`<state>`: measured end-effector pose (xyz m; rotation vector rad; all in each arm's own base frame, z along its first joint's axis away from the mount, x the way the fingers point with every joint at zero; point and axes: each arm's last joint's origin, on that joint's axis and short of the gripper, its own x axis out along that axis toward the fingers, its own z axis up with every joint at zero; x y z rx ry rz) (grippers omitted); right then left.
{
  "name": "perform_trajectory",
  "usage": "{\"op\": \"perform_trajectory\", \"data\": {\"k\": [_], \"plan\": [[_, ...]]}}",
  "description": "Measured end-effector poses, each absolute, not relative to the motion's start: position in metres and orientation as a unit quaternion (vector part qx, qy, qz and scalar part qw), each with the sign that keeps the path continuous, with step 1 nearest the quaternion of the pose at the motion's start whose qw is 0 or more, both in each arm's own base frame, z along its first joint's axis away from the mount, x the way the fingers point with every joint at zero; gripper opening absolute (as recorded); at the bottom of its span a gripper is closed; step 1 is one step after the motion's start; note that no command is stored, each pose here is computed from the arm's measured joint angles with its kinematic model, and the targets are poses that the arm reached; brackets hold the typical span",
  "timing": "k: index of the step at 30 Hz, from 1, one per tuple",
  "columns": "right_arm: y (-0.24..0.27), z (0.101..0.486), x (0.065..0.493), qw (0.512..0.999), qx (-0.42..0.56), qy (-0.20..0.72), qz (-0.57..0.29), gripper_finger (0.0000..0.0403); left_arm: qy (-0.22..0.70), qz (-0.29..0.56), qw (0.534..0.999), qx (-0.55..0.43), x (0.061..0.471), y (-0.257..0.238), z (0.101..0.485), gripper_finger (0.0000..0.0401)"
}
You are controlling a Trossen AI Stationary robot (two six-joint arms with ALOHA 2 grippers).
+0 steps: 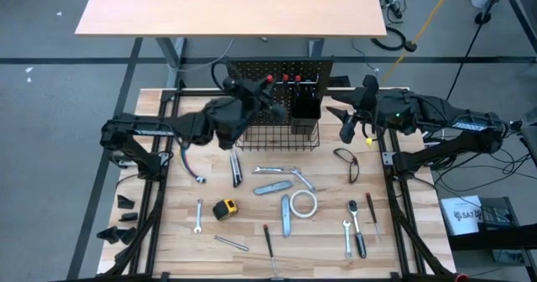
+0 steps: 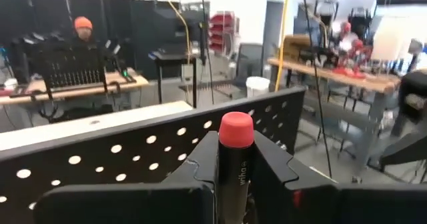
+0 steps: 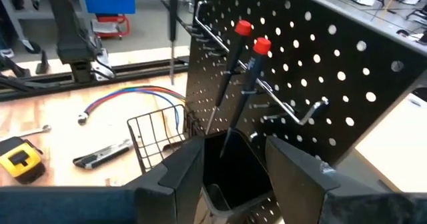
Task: Hang tools onto peg board
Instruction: Hang the nut driver onto the pegboard
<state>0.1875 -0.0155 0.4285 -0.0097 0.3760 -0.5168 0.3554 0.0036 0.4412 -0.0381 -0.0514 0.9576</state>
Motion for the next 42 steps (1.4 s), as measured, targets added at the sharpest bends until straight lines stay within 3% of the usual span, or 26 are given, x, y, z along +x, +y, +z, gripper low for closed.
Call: {"op": "perform_trajectory", "data": {"k": [15,42], "plan": [[-0.020,0.427,0.186,0.945,-0.018,0.197,-0.262,0.0155,-0.027,0.523,0.851,0.015,0.378,0.006,0.427,0.0047],[-0.020,0.425,0.186,0.942,-0.025,0.208,-0.261,0.0155,-0.022,0.536,0.844,0.015,0.386,0.027,0.417,0.0047]]}}
